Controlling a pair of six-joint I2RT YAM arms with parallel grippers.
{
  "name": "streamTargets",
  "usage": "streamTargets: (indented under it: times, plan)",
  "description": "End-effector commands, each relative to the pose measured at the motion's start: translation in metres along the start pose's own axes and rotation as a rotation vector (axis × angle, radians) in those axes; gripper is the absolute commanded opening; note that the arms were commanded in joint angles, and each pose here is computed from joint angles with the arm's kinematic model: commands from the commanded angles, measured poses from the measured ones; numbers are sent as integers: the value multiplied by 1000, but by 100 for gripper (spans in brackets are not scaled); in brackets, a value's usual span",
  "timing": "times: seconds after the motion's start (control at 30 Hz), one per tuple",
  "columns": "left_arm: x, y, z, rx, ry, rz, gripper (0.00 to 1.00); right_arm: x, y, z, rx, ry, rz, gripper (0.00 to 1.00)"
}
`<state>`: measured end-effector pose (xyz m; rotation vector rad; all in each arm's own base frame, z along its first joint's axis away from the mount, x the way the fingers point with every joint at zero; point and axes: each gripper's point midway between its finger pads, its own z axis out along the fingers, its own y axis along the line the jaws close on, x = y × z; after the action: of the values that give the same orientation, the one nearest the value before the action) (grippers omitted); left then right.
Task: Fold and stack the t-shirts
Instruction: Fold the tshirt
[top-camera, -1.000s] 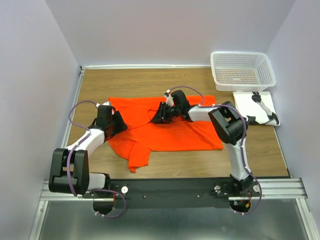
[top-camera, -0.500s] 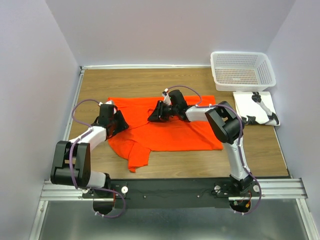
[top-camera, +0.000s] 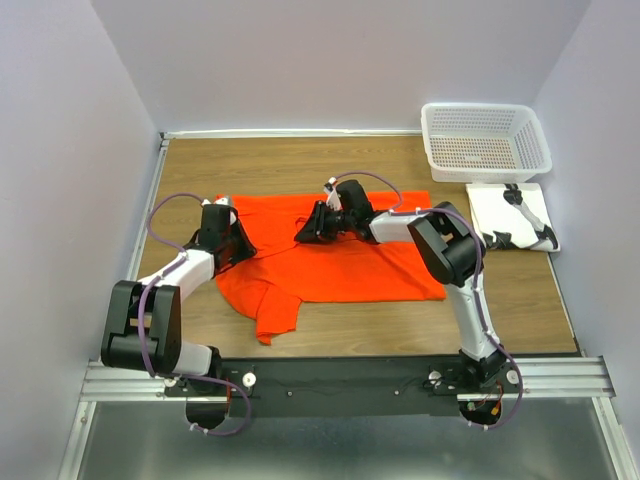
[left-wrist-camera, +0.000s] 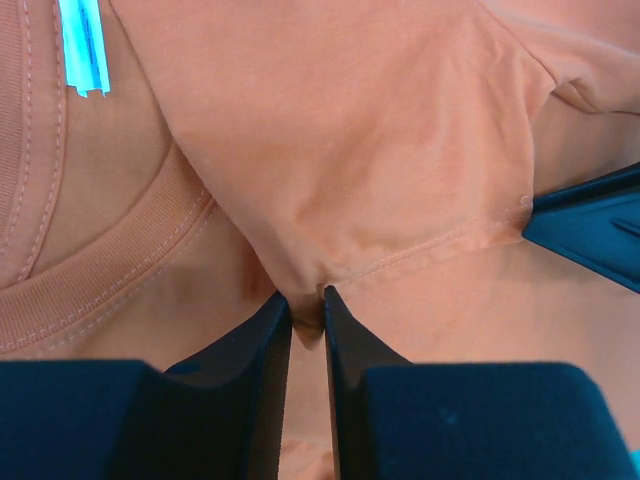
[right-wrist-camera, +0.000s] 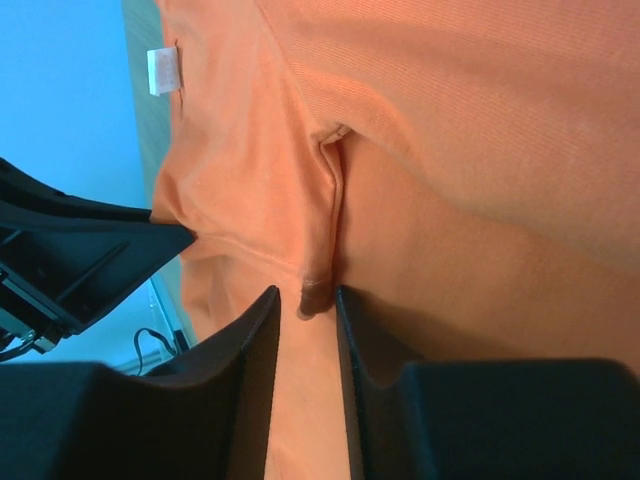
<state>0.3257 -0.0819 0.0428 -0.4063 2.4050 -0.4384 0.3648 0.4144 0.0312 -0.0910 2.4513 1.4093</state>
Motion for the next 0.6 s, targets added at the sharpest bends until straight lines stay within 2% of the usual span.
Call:
streamTargets:
  times: [0.0, 0.03, 0.13, 0.17, 0.23, 0.33, 0.57]
  plan:
    - [-6, -12, -6, 38, -9, 9, 25, 0, -6, 12, 12, -9, 7, 32]
    - [-5, -12, -6, 36, -5, 9, 20, 0, -7, 12, 14, -10, 8, 30]
    - [-5, -13, -8, 37, 0, 5, 17, -2, -6, 11, 16, -16, 2, 19]
    - [-6, -13, -9, 36, -2, 4, 11, -4, -3, 10, 13, -20, -5, 15]
    - [-6, -14, -14, 32, 3, -9, 10, -5, -1, 7, 20, -24, -15, 10]
    - [-5, -14, -19, 17, 20, -37, 4, -9, 4, 0, 36, -33, -40, 6]
    - [16, -27, -22, 84, 127, -96, 4, -15, 12, -5, 58, -38, -72, 4]
